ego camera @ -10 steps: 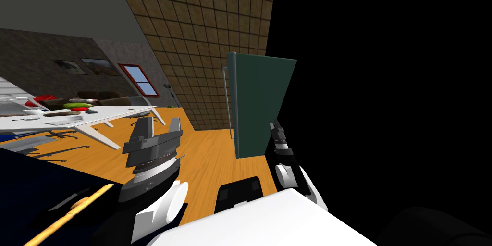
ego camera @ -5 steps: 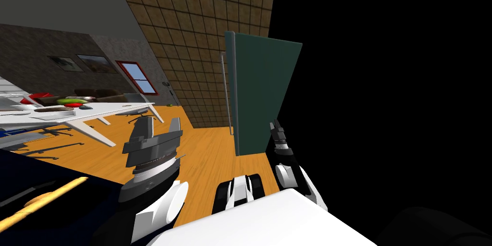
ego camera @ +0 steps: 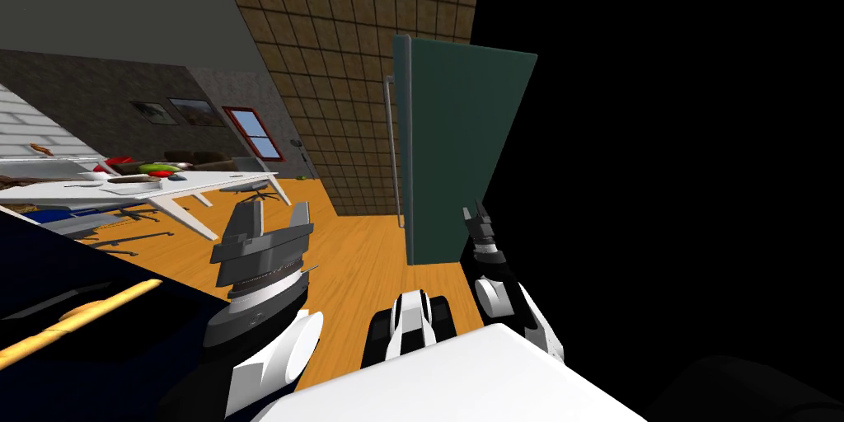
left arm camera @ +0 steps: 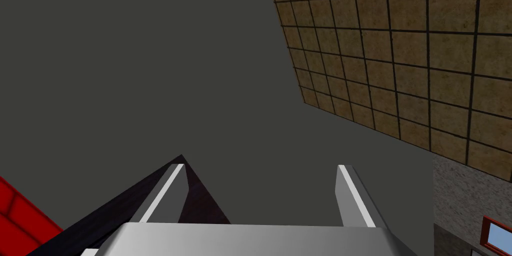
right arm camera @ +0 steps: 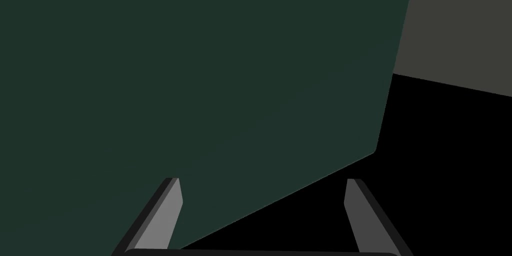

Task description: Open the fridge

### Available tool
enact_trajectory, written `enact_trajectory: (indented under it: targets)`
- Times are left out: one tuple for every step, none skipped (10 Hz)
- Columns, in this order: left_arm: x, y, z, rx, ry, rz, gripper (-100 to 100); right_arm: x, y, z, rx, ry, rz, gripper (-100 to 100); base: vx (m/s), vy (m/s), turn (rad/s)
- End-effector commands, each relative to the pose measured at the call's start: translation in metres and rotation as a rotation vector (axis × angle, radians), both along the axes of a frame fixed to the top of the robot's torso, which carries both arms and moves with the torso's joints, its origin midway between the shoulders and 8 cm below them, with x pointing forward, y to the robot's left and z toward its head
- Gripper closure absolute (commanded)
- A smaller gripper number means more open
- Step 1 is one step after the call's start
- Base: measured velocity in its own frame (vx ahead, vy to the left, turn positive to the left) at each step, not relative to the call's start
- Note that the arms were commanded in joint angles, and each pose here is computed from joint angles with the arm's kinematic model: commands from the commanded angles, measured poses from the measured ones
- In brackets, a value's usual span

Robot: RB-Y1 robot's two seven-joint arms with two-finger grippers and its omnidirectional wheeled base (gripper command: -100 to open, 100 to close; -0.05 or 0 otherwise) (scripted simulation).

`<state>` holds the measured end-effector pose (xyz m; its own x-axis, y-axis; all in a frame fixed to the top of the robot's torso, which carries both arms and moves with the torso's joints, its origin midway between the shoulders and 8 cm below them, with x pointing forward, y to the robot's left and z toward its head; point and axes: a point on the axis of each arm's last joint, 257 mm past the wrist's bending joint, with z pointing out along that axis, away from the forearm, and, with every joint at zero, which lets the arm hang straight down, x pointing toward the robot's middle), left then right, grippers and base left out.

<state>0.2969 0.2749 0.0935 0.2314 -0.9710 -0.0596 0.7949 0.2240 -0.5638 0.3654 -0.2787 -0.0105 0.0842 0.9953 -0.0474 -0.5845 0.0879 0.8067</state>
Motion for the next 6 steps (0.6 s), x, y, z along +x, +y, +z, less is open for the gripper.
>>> enact_trajectory:
  targets:
    - [0.000,0.000,0.000,0.000,0.000,0.000,0,-0.003,-0.005,0.018,0.103,-0.061,0.076,-100,0.029,0.039,0.148]
    - [0.000,0.000,0.000,0.000,0.000,0.000,0,-0.004,-0.008,0.026,0.143,-0.087,0.106,-100,0.027,0.037,0.171]
    - [0.000,0.000,0.000,0.000,0.000,0.000,0,-0.004,-0.009,0.026,0.158,-0.089,0.112,-100,0.018,0.024,0.060]
    - [0.000,0.000,0.000,0.000,0.000,0.000,0,-0.005,-0.013,0.034,0.211,-0.118,0.148,-100,0.017,0.030,0.103]
    - [0.000,0.000,0.000,0.000,0.000,0.000,0,-0.007,-0.016,0.043,0.246,-0.149,0.178,-100,0.027,0.038,0.210]
    - [0.000,0.000,0.000,0.000,0.000,0.000,0,-0.007,-0.018,0.043,0.272,-0.151,0.189,-100,0.021,0.025,0.079]
